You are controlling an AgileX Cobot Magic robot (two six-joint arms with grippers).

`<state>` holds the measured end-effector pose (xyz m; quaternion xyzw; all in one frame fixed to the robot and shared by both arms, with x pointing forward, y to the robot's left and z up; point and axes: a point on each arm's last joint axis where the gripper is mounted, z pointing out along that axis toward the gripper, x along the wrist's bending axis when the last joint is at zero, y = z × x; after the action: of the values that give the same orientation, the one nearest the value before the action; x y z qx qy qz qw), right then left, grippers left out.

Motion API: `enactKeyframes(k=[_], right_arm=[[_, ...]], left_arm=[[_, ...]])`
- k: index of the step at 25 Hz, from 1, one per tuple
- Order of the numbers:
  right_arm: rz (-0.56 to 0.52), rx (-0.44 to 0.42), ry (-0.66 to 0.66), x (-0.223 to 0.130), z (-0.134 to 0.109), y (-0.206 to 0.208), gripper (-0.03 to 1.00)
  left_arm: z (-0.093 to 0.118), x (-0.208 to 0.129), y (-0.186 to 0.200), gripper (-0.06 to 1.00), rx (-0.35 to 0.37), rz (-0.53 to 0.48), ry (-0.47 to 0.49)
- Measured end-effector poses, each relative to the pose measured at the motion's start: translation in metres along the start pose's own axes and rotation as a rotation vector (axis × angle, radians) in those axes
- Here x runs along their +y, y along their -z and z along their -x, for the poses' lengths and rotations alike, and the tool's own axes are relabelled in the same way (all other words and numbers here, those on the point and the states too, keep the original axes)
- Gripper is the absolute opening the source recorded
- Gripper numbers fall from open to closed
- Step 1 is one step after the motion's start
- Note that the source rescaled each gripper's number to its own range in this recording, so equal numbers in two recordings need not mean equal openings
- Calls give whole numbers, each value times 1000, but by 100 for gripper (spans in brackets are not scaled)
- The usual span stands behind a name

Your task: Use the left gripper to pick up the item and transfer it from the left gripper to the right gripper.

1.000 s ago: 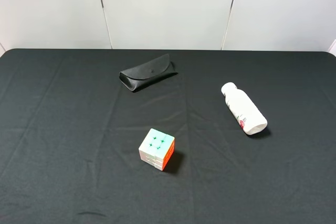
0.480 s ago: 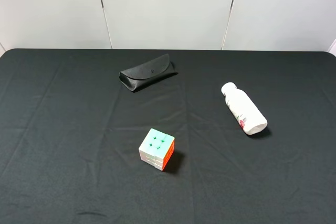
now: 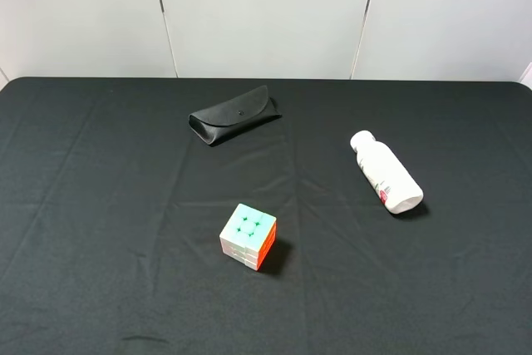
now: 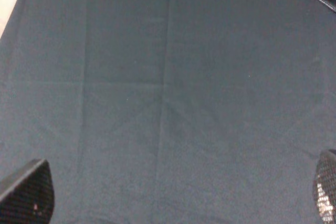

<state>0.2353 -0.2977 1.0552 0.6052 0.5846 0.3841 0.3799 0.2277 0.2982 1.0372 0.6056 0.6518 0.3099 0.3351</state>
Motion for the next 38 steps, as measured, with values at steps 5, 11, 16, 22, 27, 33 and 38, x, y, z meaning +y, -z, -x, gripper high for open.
enactKeyframes(k=[5,11,16,22,27,33,38], right_arm=[[1,-23,-17,0,-1,0,100],[1,-22,-17,0,-1,0,100],[1,-22,-17,0,-1,0,100],[1,-22,-17,0,-1,0,100],[1,-21,-18,0,-1,0,100],[1,-21,-18,0,-1,0,100],[1,-20,-18,0,-1,0,100]], left_arm=[[0,0,0,98,0,0,0],[0,0,0,98,0,0,0],[0,0,0,98,0,0,0],[0,0,0,98,0,0,0],[0,0,0,98,0,0,0],[0,0,0,98,0,0,0],[0,0,0,98,0,0,0]])
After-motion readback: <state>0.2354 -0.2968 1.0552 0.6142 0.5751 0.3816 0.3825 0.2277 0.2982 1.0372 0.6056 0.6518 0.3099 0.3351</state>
